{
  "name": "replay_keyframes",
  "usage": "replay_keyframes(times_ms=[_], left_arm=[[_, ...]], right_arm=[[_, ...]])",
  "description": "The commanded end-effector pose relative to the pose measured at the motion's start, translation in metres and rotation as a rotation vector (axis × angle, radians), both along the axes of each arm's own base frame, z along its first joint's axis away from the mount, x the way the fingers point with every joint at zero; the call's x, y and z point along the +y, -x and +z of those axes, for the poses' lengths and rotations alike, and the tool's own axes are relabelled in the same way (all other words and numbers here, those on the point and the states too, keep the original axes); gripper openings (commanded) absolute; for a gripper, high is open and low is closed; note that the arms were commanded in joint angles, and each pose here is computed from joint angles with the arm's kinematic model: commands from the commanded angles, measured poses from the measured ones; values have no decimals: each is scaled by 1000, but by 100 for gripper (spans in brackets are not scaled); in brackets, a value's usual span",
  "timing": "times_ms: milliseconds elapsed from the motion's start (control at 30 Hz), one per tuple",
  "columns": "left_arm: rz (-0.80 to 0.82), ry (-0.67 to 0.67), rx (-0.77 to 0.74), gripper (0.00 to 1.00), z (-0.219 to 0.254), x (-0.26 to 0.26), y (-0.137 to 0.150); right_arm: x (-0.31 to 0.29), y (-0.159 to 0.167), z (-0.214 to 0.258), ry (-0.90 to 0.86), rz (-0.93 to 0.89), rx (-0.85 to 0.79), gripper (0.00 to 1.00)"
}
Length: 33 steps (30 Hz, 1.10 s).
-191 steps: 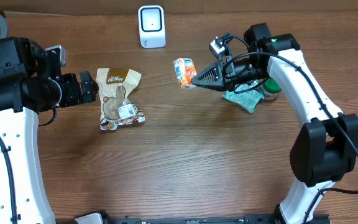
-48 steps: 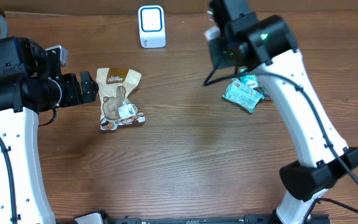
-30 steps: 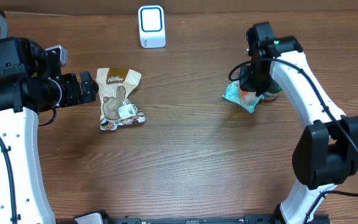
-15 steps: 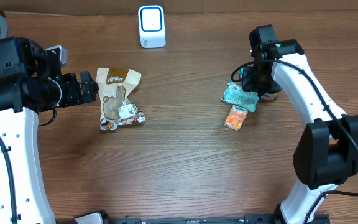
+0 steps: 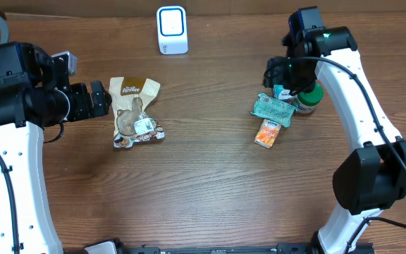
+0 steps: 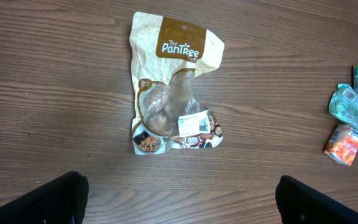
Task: Scan the item barcode
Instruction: 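Reach the right gripper to the Pantree pouch and grasp it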
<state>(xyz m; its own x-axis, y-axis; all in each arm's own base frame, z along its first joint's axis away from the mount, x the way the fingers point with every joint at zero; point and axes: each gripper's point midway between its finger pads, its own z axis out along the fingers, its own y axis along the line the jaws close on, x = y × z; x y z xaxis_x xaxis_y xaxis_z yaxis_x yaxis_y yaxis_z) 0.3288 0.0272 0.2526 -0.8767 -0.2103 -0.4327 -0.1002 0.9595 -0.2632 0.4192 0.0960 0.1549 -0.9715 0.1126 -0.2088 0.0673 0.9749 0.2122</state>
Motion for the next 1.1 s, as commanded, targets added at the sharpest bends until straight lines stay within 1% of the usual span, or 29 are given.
replay_keyframes(times_ms=[0, 100, 167, 333, 467, 533, 567, 700, 967, 1067], left_arm=[[-4, 9, -7, 100, 2, -3, -1], [-4, 9, -7, 100, 2, -3, -1], [-4, 9, -7, 100, 2, -3, -1], [-4, 9, -7, 99, 2, -3, -1], [-4, 9, -7, 99, 2, -3, -1], [-4, 9, -7, 99, 2, -3, -1], [-4, 9, -7, 100, 2, -3, -1], [-4, 9, -7, 100, 2, -3, -1], [-4, 9, -7, 100, 2, -3, -1], [-4, 9, -7, 100, 2, -3, -1]], right_arm=[[43, 0, 18, -248, 74, -14, 69], [74, 0, 19, -376, 136, -32, 70], [91, 0, 15, -414, 151, -35, 71], [140, 6, -3, -453, 182, -38, 73], [187, 16, -19, -480, 243, -44, 75], [213, 21, -28, -488, 298, -51, 77], [226, 25, -36, -493, 326, -52, 79], [265, 37, -60, -509, 384, -41, 82], [308, 55, -105, -519, 451, -16, 82], [315, 60, -119, -520, 466, 1, 73]])
